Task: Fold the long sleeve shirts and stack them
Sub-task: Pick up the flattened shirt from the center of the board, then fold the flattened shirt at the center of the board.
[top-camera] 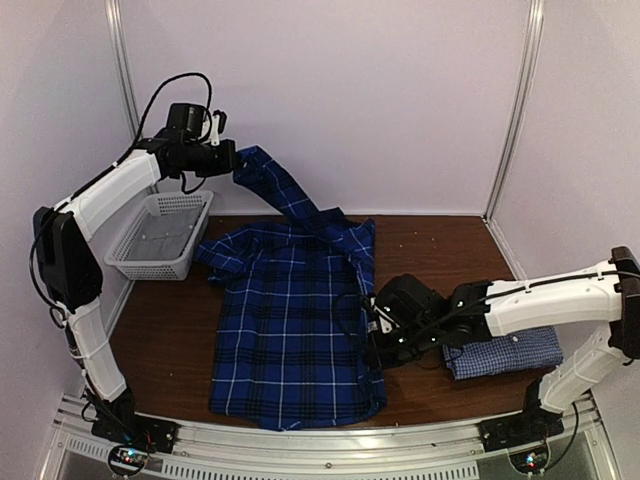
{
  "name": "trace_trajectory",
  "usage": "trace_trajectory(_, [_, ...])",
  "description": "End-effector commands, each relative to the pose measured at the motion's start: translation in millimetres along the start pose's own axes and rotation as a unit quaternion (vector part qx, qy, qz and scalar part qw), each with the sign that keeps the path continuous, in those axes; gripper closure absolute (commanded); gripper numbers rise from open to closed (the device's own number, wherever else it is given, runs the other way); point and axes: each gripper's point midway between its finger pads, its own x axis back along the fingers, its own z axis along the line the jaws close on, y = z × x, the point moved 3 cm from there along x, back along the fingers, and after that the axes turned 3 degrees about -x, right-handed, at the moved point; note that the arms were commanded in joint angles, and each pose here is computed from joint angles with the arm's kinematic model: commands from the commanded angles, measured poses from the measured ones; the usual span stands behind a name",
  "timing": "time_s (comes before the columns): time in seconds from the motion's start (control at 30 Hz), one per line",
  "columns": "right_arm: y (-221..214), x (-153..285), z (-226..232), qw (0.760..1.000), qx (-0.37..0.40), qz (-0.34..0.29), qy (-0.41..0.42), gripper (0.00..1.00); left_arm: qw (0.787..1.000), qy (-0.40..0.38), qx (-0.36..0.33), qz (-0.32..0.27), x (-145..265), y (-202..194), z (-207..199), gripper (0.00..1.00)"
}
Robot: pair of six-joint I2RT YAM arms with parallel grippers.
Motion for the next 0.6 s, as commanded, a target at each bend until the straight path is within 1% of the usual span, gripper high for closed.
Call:
trace_trajectory(0.0, [8,-2,18,1.0,0.024,-0.002,0.011,1.0,0.999,-0.009,-0.021,-0.037,3,22,2,1.0])
trace_trajectory(0.1, [15,1,27,0.999,0.026,-0.01,0.024,1.0,0.999,0.001,-0.023,-0.037,4,22,8,1.0])
trace_trajectory(0.2, [17,-3,41,0.998,0.025,-0.004,0.053,1.0,0.999,0.006,-0.021,-0.039,6,24,14,1.0])
trace_trajectory(0.37, [12,-23,58,0.995,0.025,0.018,0.095,1.0,0.999,0.013,-0.021,-0.042,8,26,20,1.0])
trace_trajectory(0.57, [9,-43,67,0.994,0.03,0.031,0.105,1.0,0.998,0.035,-0.026,-0.042,16,22,27,1.0])
